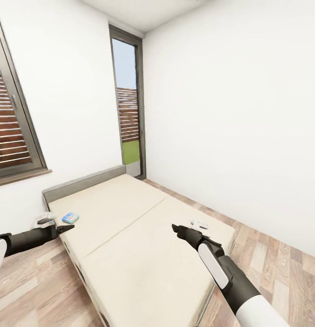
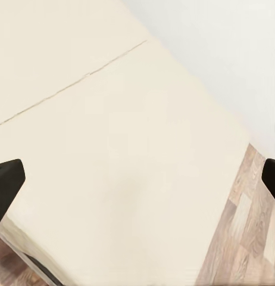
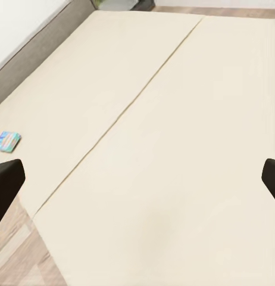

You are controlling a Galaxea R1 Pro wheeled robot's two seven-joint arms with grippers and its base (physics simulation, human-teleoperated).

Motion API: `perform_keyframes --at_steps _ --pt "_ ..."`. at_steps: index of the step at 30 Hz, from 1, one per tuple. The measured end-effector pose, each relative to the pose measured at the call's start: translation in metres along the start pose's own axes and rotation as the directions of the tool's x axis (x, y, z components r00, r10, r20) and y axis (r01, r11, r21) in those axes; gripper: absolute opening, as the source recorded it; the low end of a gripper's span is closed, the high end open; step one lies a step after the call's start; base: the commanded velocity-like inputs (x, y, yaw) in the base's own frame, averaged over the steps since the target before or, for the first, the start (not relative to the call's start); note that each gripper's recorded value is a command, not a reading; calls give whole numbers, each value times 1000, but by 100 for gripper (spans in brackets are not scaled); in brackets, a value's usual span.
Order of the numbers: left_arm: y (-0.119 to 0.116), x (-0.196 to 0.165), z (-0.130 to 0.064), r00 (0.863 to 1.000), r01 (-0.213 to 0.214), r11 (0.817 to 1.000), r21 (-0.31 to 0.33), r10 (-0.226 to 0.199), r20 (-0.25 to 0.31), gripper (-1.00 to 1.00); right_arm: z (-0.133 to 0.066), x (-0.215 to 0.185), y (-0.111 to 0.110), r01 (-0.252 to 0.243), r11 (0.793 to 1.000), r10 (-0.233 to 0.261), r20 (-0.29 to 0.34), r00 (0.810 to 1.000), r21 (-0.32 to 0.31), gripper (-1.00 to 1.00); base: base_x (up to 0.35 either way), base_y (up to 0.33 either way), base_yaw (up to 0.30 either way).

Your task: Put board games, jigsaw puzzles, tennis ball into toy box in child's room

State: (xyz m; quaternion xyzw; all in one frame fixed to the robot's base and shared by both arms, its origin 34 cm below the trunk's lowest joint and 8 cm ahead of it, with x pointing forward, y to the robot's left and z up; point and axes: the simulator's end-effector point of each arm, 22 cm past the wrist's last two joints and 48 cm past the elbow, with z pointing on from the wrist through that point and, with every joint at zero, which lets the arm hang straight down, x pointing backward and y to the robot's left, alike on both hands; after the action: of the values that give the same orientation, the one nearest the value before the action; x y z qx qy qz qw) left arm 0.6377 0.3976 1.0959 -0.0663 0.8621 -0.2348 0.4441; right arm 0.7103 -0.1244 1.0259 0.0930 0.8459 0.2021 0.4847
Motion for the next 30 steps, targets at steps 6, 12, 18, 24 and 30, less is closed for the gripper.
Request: perform_keyframes --at_steps 6,12,18,24,30 --pt "-1 -2 -2 1000 -2 1000 2 2 4 100 -1 -2 1 1 1000 -1 4 1000 -2 100 0 53 -244" --pt "-3 -3 -3 1000 -4 1000 3 4 9 100 -3 -5 3 2 1000 -2 9 1000 -4 100 0 22 -246" --pt "-4 -5 -5 1000 -6 1000 4 6 13 100 -4 -7 4 4 1000 -4 13 1000 -6 100 0 70 -246" --pt "-5 -7 -7 1000 -7 1000 6 7 18 100 -6 -9 6 6 1000 -6 18 1000 -8 100 0 94 -247" --pt "-7 -9 -9 1000 -9 1000 9 9 23 100 -7 -11 8 7 1000 -7 23 1000 -11 100 0 109 -247"
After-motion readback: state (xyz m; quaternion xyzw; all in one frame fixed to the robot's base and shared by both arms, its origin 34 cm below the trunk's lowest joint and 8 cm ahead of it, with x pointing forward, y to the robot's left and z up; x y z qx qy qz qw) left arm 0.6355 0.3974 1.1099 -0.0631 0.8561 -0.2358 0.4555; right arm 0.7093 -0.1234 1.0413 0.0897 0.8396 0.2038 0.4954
